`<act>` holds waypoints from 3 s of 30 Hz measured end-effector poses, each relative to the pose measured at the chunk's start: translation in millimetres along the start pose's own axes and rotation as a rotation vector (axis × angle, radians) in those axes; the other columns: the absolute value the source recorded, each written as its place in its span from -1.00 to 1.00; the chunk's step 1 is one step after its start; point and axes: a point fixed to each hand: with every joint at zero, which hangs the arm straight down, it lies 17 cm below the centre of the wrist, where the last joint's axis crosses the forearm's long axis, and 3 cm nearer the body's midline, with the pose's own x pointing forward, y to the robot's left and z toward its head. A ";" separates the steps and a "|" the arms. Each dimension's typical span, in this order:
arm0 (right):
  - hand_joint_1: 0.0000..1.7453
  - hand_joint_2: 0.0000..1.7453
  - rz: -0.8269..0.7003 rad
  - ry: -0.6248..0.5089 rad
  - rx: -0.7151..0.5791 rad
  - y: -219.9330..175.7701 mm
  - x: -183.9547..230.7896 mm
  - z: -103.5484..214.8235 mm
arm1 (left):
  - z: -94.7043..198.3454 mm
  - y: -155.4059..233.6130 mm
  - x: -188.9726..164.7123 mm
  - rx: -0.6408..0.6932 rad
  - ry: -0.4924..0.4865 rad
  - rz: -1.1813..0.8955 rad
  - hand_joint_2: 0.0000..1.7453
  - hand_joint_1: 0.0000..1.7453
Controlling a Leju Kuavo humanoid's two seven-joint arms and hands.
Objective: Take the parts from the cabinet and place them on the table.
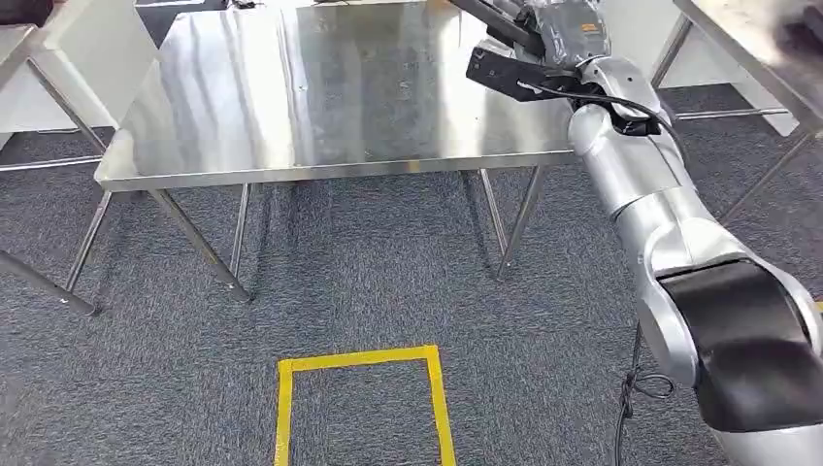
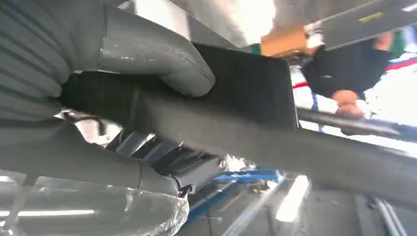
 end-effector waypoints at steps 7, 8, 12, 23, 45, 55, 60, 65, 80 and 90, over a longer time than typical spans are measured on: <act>1.00 1.00 -0.021 -0.007 0.001 8.4 12.2 -2.9 | 0.6 7.3 -7.3 0.021 0.015 0.009 1.00 -1.00; 1.00 1.00 -0.022 -0.010 0.005 10.3 15.0 -3.3 | 1.2 6.8 -8.6 0.021 0.018 0.011 1.00 -1.00; 1.00 1.00 -0.029 -0.017 0.024 20.2 22.9 -2.7 | 3.1 8.1 -14.8 0.026 0.029 0.017 1.00 -1.00; 1.00 1.00 -0.034 -0.020 0.031 24.4 25.8 -4.6 | 3.6 8.4 -16.9 0.028 0.036 0.024 1.00 -1.00; 1.00 1.00 -0.058 -0.007 0.110 60.5 22.1 10.2 | 7.6 15.8 -33.1 0.035 0.059 0.012 1.00 -1.00; 1.00 1.00 -0.054 -0.004 0.119 65.1 16.6 14.6 | 6.5 8.3 -25.7 0.024 0.053 0.017 1.00 -1.00; 1.00 1.00 -0.055 0.004 0.121 70.5 12.1 19.8 | 7.7 8.1 -29.0 0.023 0.060 0.015 1.00 -1.00; 1.00 1.00 -0.047 -0.003 0.089 61.7 15.7 15.5 | 6.2 8.4 -25.8 0.020 0.053 0.004 1.00 -1.00; 1.00 1.00 -0.024 -0.022 0.027 35.9 21.8 4.0 | 3.8 1.1 -14.8 0.008 0.041 0.000 1.00 -1.00; 1.00 1.00 0.016 -0.024 0.076 61.6 23.5 17.1 | 2.8 -5.2 -7.9 -0.004 0.034 -0.002 1.00 -1.00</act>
